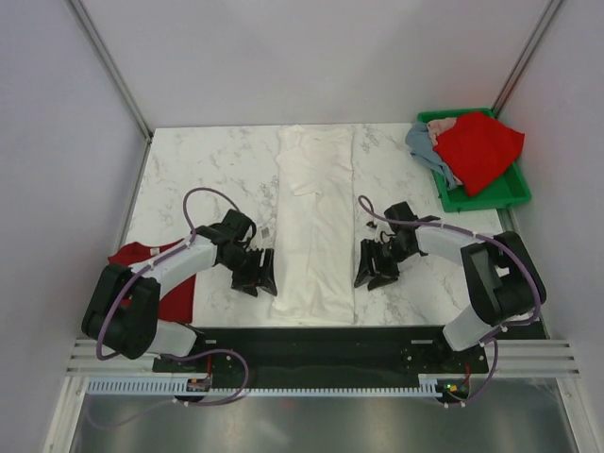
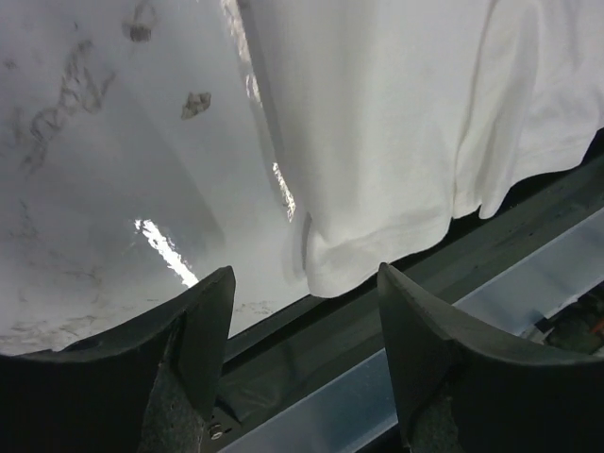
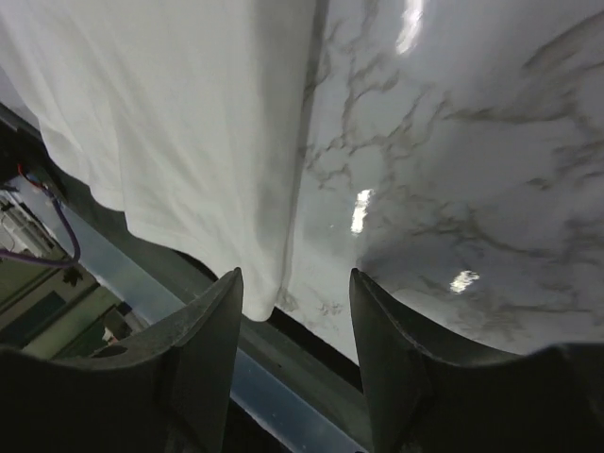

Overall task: Fold and stack the t-shirts
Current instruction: Fold the tshirt

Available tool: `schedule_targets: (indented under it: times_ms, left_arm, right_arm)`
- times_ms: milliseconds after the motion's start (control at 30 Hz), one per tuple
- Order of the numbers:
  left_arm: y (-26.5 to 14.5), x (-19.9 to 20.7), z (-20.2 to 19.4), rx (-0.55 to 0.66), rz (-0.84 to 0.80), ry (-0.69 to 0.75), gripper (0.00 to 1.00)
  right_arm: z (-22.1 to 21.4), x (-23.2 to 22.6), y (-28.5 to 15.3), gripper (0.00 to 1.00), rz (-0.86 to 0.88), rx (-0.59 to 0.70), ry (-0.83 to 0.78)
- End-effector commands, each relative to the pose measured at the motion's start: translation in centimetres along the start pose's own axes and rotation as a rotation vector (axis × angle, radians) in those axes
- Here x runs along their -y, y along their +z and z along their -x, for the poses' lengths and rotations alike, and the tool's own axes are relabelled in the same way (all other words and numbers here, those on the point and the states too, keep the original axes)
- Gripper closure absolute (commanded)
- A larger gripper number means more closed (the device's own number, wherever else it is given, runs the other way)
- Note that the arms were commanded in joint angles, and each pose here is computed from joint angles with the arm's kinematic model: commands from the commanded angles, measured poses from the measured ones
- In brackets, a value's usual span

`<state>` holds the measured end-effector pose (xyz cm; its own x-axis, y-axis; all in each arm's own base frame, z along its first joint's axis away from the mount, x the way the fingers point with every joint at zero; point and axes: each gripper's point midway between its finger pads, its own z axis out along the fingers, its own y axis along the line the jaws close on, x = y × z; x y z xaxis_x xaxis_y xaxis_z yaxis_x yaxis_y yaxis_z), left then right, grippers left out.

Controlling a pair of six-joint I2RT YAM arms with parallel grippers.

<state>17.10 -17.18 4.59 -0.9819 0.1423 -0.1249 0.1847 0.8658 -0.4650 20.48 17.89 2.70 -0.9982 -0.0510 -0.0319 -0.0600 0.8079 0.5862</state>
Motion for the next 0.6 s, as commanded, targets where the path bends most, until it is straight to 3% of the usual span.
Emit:
schedule_targets:
  times_ms: [0,233,400,567]
  left_arm:
    - [0.5,1.5,0.0,0.035,-0.102,-0.131,0.30]
    - [2.0,0.1,-1.8,-0.008,-0.067,-0.211,0.29]
    - [2.4,-0.4,-2.0,-0.018,-0.053,-0.228,0.32]
    - [2.7,-0.4,-2.9,-0.041,-0.064,-0.239,0.47]
  right_arm:
    - [-1.8,-3.3,0.2,0.43,0.111,-0.019,0.015]
    - [-7.0,-2.4,1.9,0.43,0.093,-0.140,0.138]
    - [-8.1,-2.6,2.8,0.43,0.087,-0.179,0.171]
    - [-7.9,-2.8,3.6,0.44,0.082,-0.203,0.174]
